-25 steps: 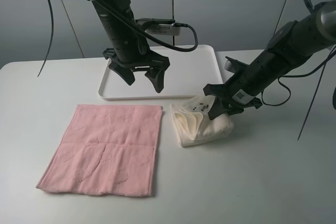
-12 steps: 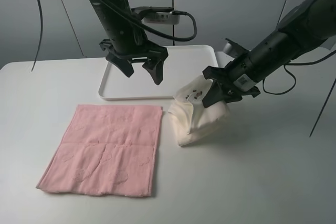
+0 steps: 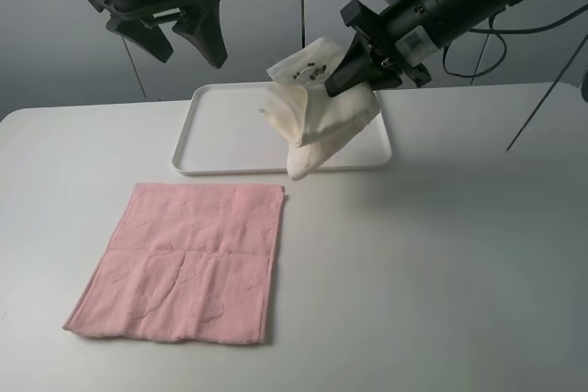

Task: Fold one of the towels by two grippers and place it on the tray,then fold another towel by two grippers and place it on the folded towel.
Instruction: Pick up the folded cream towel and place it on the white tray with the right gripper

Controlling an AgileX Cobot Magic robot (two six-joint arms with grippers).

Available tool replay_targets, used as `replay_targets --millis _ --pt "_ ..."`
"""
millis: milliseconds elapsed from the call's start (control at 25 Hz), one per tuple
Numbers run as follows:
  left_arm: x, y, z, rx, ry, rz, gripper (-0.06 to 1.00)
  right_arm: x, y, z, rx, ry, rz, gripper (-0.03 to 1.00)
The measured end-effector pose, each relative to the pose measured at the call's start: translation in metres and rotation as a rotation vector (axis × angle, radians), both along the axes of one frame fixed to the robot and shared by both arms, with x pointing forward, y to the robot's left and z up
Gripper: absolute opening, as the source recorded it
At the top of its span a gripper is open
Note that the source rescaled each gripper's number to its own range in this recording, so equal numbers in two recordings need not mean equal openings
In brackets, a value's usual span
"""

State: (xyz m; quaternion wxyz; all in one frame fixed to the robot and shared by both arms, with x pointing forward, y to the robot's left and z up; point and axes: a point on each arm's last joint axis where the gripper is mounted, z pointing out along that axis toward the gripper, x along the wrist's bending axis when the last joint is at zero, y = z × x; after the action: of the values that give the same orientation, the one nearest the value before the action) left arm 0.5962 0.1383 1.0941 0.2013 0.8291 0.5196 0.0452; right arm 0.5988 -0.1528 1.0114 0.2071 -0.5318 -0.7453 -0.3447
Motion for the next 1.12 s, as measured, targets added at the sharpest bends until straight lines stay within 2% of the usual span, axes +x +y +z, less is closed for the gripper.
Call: replay_targets --millis 80,200,280,560,920,1120 --pt "-0.001 0.009 0.006 -0.001 -0.006 0.016 0.99 0.008 0.002 0.012 0.018 -0.025 -0.007 0.13" --pt "-0.001 0.018 0.010 0.002 -0.012 0.032 0.99 0.022 0.006 0.011 0.030 -0.012 -0.018 0.13" --pt "-0.001 0.019 0.011 0.008 -0.015 0.032 0.99 0.033 0.009 0.000 0.034 0.016 -0.030 0.13" --pt "0.000 0.019 0.011 0.009 -0.017 0.033 0.99 0.070 0.023 -0.030 0.149 0.085 -0.079 0.13" --pt "0.000 0.019 0.011 0.006 -0.025 0.034 0.99 0.102 0.031 -0.044 0.231 0.055 -0.168 0.13" --pt "0.000 0.019 0.012 0.006 -0.027 0.034 0.99 0.112 0.034 -0.065 0.264 0.056 -0.195 0.13"
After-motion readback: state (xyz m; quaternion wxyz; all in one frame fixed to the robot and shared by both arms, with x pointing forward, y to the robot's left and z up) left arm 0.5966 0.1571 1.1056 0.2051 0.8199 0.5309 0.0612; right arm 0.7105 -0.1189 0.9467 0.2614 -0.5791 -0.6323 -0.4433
